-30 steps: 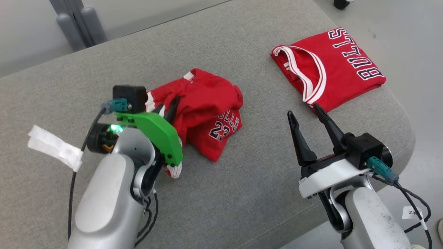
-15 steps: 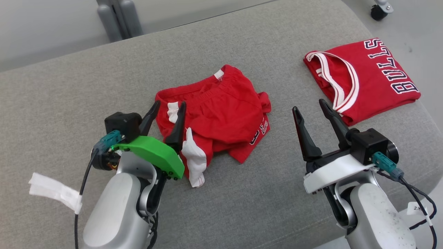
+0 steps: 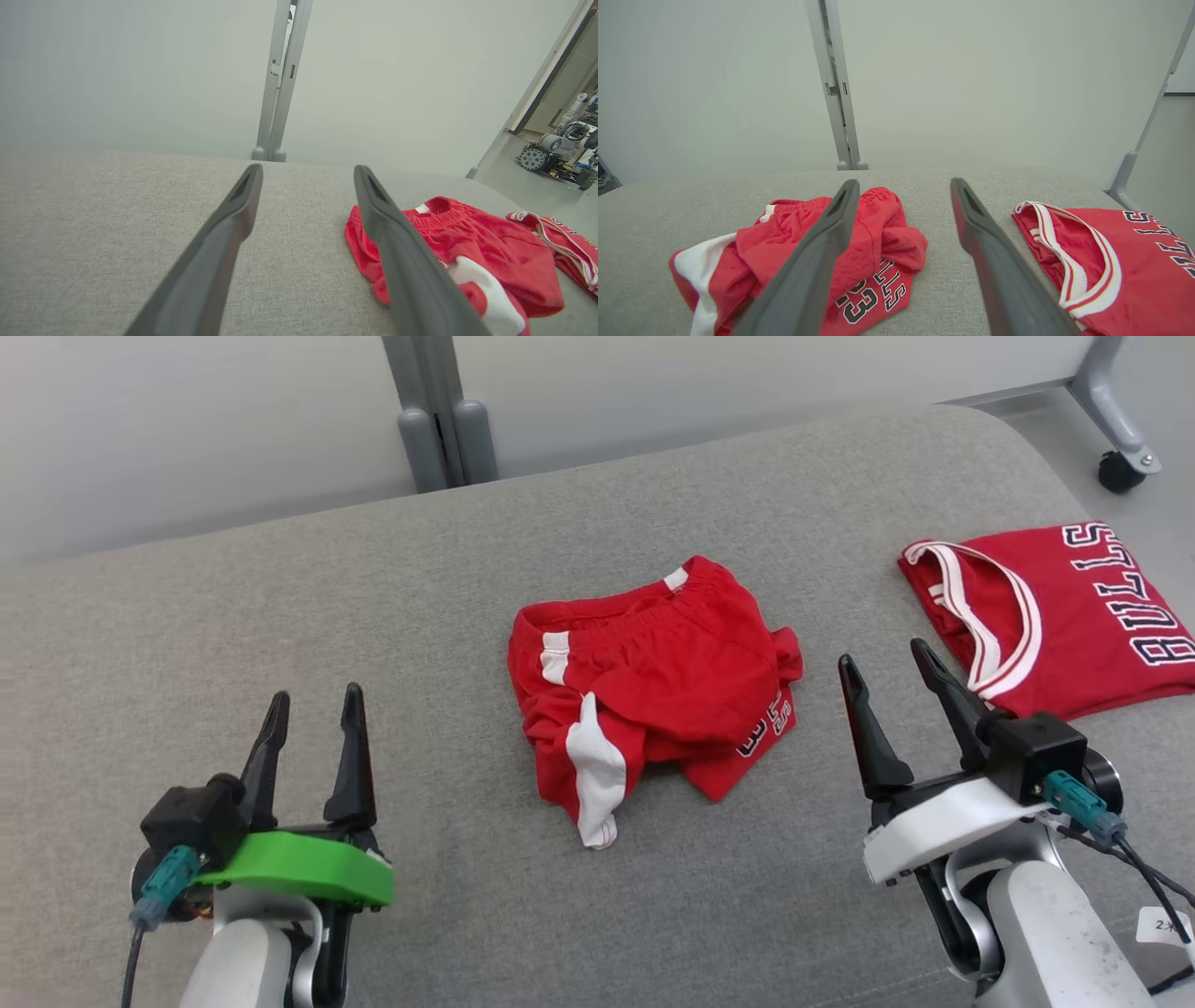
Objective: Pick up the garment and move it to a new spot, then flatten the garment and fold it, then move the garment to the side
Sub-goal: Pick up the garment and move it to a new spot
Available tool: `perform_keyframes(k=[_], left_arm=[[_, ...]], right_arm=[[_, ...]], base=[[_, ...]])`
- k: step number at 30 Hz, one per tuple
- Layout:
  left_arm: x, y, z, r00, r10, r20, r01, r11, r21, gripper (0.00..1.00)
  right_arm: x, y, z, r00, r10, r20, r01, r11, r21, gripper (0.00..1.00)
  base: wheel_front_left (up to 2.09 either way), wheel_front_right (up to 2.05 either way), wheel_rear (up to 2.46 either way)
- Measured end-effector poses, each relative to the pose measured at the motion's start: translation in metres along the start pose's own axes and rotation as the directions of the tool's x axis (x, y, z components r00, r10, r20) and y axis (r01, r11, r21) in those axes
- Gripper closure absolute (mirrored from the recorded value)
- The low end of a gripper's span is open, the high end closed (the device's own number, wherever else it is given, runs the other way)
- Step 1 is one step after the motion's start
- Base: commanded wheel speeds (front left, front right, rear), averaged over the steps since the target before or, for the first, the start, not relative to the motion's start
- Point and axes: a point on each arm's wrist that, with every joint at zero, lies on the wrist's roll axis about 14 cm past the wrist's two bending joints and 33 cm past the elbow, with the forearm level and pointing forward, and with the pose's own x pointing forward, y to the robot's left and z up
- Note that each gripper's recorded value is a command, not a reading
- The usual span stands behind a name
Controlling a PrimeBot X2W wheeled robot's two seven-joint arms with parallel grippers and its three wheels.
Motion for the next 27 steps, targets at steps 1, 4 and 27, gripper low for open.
perform_keyframes(k=[1,4,27], left_arm=[[-0.007,0.007,0.002,1.0,0.019,0.005,-0.019,1.0,0.013,0.0],[-0.026,0.025,0.011,0.996,0.079,0.029,-0.081,0.995,0.058,0.0],[-0.11,0.067,0.022,0.967,0.246,0.072,-0.254,0.958,0.136,0.0]], right_arm=[[0.0,0.001,-0.002,1.0,0.003,-0.005,-0.003,1.0,0.001,0.0],[-0.001,0.003,-0.004,1.0,0.01,-0.011,-0.01,1.0,0.002,0.0],[-0.008,0.019,-0.015,0.998,0.051,-0.045,-0.05,0.998,0.026,0.0]], base=[[0.0,0.0,0.0],[0.0,0.0,0.0],[0.0,0.0,0.0]])
